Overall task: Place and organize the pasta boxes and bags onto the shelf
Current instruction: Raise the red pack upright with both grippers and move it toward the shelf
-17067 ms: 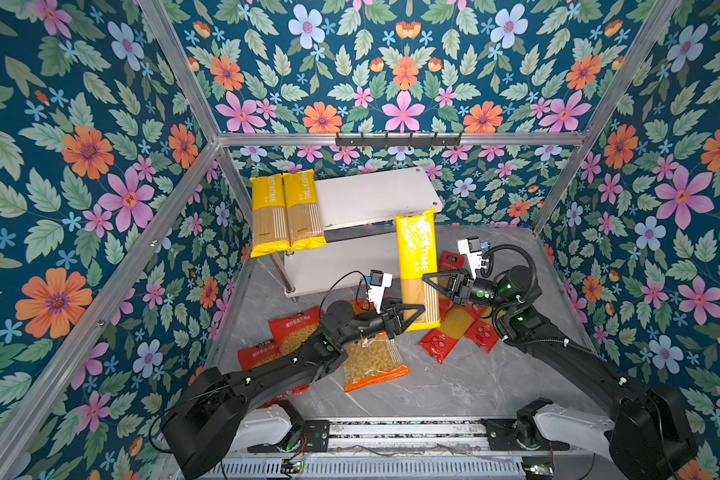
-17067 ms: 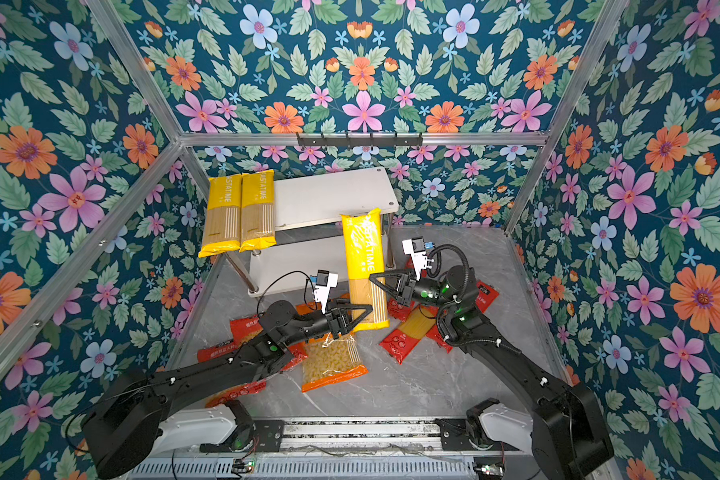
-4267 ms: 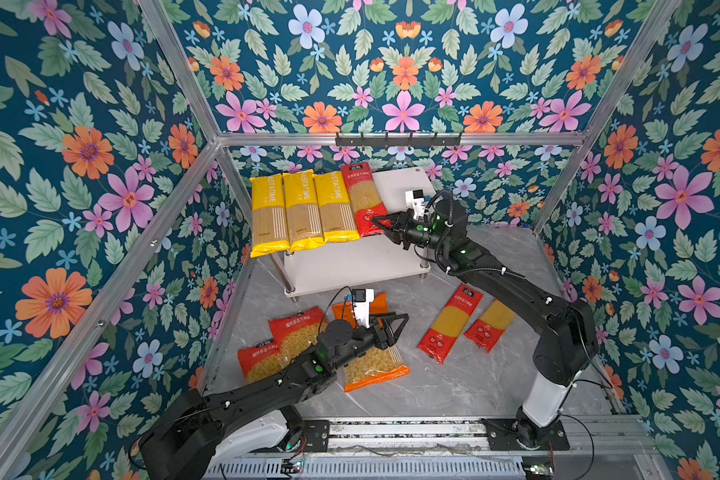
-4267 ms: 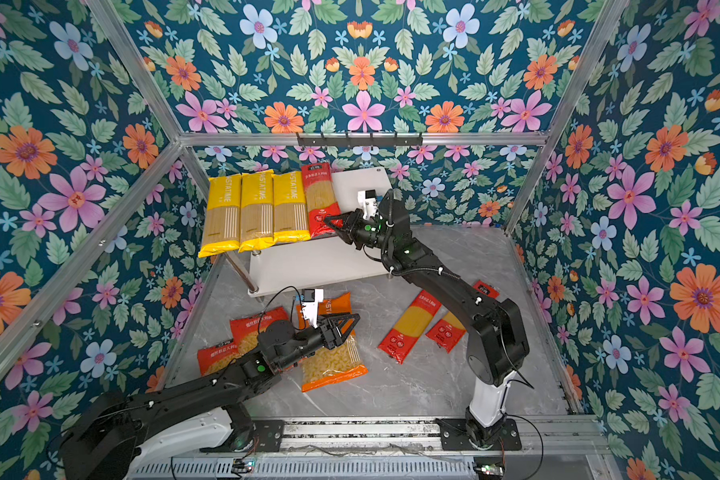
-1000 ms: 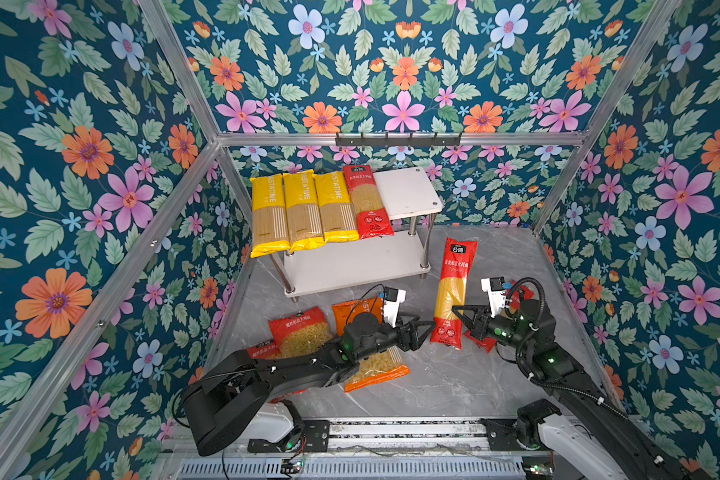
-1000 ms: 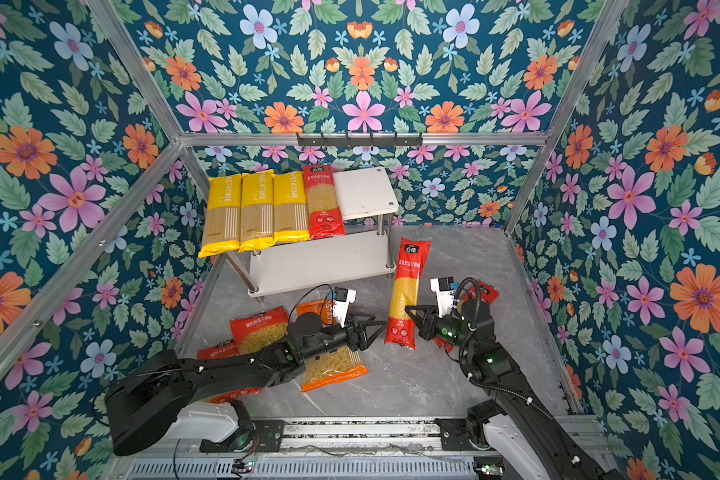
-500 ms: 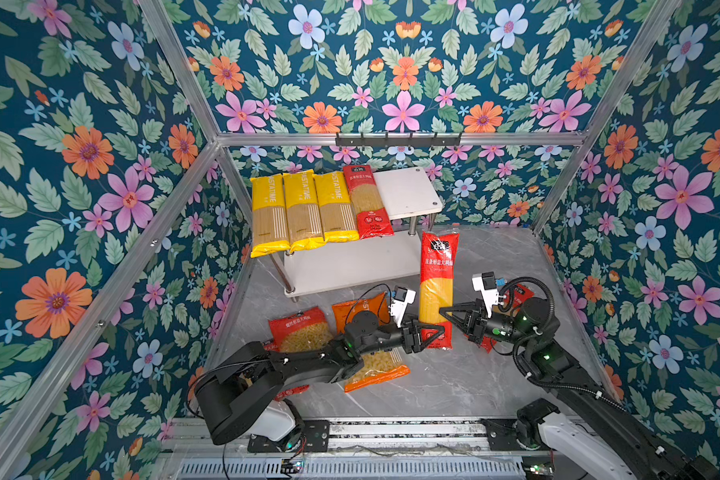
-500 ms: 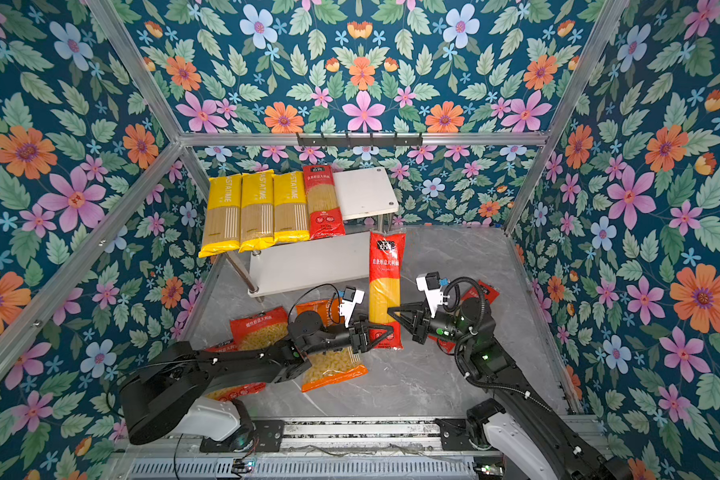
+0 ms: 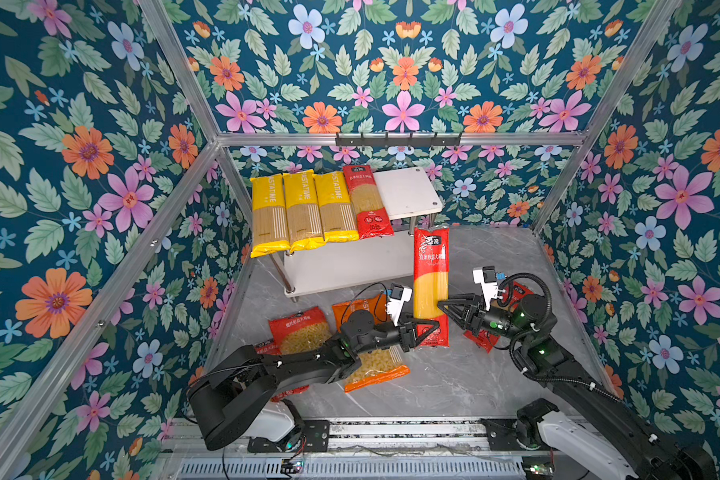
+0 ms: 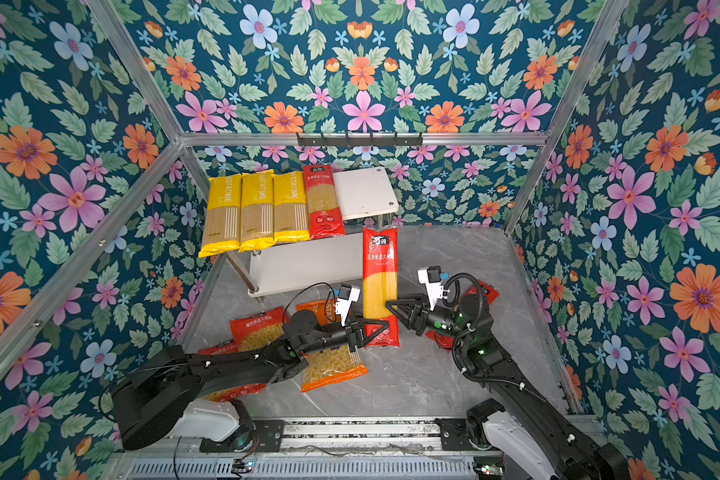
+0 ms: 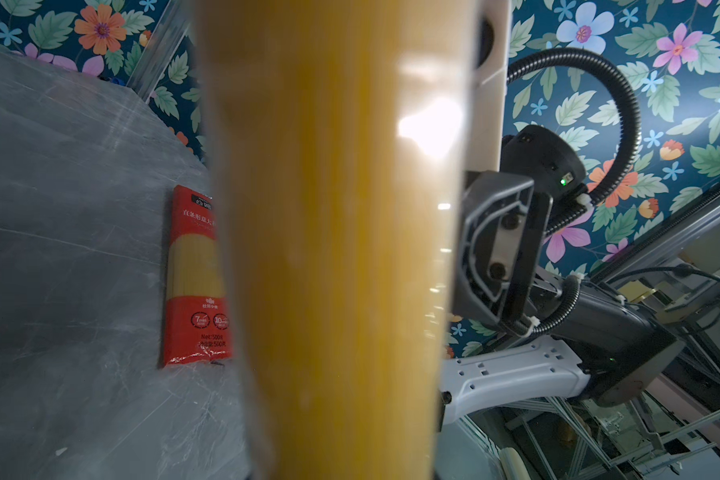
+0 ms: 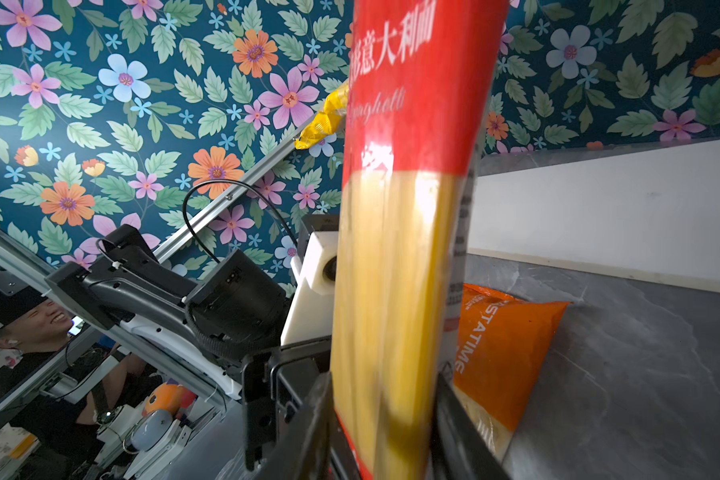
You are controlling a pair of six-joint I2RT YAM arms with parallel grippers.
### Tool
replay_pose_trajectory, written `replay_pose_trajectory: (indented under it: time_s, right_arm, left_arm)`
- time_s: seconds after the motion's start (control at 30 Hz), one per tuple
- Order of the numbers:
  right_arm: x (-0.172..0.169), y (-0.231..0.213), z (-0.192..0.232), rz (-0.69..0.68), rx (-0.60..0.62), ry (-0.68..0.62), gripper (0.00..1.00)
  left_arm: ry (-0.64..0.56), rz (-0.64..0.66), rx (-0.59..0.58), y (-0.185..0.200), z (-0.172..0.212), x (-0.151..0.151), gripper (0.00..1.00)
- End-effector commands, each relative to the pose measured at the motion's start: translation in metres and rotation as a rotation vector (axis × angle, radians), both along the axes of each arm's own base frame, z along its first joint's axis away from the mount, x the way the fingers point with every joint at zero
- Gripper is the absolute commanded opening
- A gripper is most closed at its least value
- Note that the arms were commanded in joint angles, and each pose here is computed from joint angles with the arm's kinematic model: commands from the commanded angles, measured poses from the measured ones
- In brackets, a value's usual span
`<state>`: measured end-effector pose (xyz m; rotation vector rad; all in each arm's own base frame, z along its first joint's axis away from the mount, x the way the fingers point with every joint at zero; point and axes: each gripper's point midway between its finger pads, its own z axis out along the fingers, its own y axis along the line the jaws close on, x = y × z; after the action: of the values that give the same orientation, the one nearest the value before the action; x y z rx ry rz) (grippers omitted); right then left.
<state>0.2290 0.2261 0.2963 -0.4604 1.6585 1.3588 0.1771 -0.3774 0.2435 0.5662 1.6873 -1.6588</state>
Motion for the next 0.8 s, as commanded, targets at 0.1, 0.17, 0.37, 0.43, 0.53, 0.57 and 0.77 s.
replay_pose_trajectory:
  time_s: [0.1,0.17,0.37,0.43,0.53,0.57,0.77]
  right_arm:
    - [0.009,0.007,0.016,0.017,0.028,-0.024,0.51]
    - [0.010,0.009,0.016,0.030,0.035,-0.027,0.51]
    - [0.018,0.009,0.009,0.000,0.031,-0.005,0.51]
    - [0.021,0.007,0.003,-0.020,0.016,0.007,0.52]
    - [0.020,0.006,0.002,-0.024,0.016,0.013,0.53]
    - [0.019,0.005,0.002,-0.024,0.018,0.013,0.54]
    - [0.016,0.001,-0.001,-0.046,0.013,0.027,0.61]
  left_arm:
    - [-0.084,-0.067,-0.028,-0.003,0.012,-0.012,0.21]
    - [-0.090,-0.067,-0.033,-0.002,0.015,-0.013,0.21]
    - [-0.112,-0.019,-0.037,0.005,0.019,-0.009,0.21]
    - [-0.134,0.012,-0.036,0.006,0.025,-0.004,0.21]
    - [-0.149,0.036,-0.040,0.005,0.035,0.001,0.21]
    - [-0.152,0.043,-0.045,0.005,0.038,0.002,0.21]
    - [-0.146,0.157,-0.090,0.008,0.066,0.026,0.23]
